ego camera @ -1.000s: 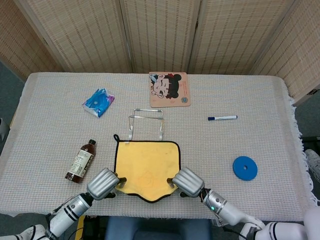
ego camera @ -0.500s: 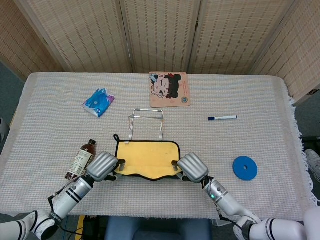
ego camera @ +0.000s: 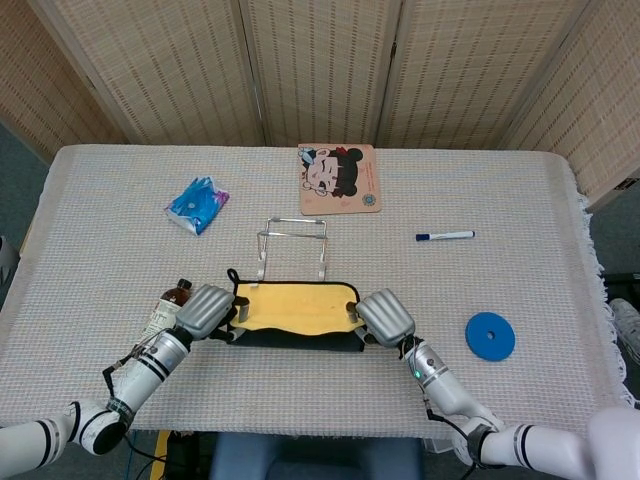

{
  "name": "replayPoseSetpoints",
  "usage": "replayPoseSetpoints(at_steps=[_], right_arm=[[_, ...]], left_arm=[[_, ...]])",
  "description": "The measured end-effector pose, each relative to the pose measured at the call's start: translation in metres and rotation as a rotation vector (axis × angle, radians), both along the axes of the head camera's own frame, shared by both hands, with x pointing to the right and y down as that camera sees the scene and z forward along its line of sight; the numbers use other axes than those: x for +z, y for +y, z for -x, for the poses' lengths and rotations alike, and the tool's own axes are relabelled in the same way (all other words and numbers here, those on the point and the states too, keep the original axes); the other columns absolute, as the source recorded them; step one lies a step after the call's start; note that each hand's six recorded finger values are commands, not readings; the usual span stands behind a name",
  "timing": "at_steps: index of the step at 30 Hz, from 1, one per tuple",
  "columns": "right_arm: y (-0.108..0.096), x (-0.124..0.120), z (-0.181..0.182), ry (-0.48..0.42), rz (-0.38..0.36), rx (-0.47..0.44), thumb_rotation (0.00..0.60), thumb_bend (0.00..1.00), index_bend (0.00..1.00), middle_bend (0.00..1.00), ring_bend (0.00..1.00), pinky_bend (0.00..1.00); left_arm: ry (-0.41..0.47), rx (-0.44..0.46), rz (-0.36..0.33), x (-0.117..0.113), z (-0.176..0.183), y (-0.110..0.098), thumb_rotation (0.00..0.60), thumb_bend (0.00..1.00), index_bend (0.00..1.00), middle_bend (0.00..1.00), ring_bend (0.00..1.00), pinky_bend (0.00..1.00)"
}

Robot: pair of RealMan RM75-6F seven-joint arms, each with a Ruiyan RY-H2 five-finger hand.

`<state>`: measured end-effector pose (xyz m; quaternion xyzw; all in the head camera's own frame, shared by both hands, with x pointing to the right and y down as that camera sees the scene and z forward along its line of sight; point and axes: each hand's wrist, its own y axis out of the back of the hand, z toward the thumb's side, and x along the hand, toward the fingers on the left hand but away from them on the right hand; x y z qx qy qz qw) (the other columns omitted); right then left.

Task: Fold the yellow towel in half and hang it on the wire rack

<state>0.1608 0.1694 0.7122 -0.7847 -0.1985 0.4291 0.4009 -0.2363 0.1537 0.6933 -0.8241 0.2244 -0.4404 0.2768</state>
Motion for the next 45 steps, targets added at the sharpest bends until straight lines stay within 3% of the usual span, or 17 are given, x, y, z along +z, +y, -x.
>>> replayPoseSetpoints(at_steps=[20,30,45], right_arm=[[-0.023,0.026,0.013,0.083,-0.035,0.006,0.600,0.44,0.63,0.96,0.98,1.00],[-0.026,0.031,0.022,0.091,-0.057,-0.010,0.600,0.44,0.63,0.96,0.98,1.00],[-0.037,0.036,0.026,0.111,-0.102,-0.020,0.600,0.44,0.63,0.96,0.99,1.00]], left_arm=[[-0.055,-0.103,0.070,0.030,0.002,-0.042,0.600,0.53,0.63,0.96,0.80,0.92],[-0.079,-0.150,0.102,0.039,0.010,-0.050,0.600,0.52,0.59,0.96,0.80,0.92],[-0.078,-0.172,0.126,0.036,0.014,-0.047,0.600,0.51,0.21,0.96,0.80,0.92]])
